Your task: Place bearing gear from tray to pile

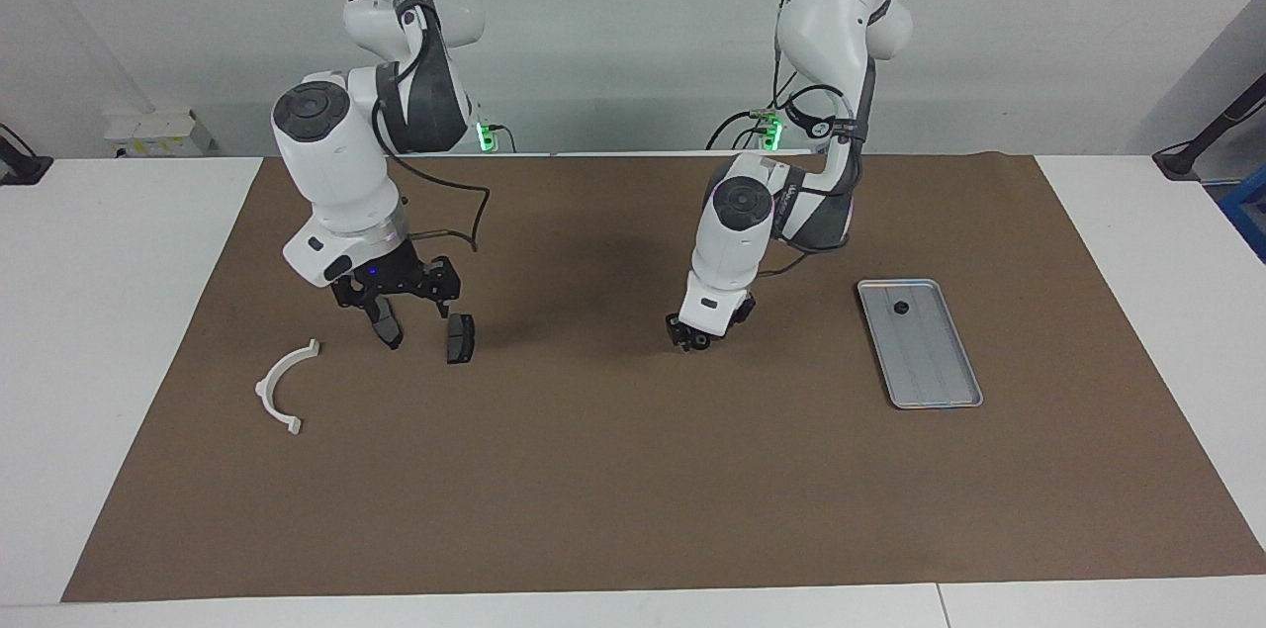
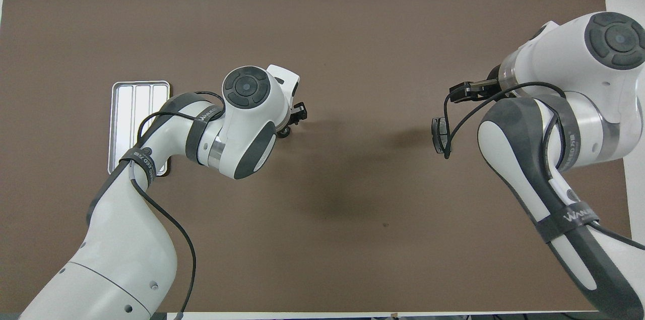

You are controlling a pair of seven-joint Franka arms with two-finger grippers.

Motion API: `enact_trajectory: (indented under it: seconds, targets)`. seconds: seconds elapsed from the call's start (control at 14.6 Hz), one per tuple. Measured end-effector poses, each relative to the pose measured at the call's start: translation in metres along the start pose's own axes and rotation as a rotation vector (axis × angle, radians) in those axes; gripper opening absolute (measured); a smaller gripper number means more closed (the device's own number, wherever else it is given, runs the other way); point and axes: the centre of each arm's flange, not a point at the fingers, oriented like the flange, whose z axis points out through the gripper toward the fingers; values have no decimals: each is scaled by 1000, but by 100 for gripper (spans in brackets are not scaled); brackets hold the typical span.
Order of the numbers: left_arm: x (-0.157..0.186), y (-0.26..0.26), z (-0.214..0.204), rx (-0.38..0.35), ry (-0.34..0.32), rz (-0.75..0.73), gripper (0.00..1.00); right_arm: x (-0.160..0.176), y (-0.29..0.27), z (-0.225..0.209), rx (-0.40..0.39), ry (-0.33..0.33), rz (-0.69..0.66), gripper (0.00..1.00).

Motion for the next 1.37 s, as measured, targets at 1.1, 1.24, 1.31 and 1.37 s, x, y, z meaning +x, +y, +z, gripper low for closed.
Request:
enact_trajectory:
  seconds: [1.1, 1.24, 1.31, 1.37]
  targets:
    - [95, -324, -20, 32, -89, 310, 80, -43, -273, 38, 29, -24, 405, 100]
    - [89, -327, -11, 32, -85, 309, 80, -43, -307, 51, 13, -34, 437, 100]
    - [86, -328, -8, 33, -87, 308, 80, -43, -326, 61, -1, -26, 449, 100]
    - [83, -329, -6, 33, -87, 307, 80, -43, -343, 72, -15, -16, 461, 100]
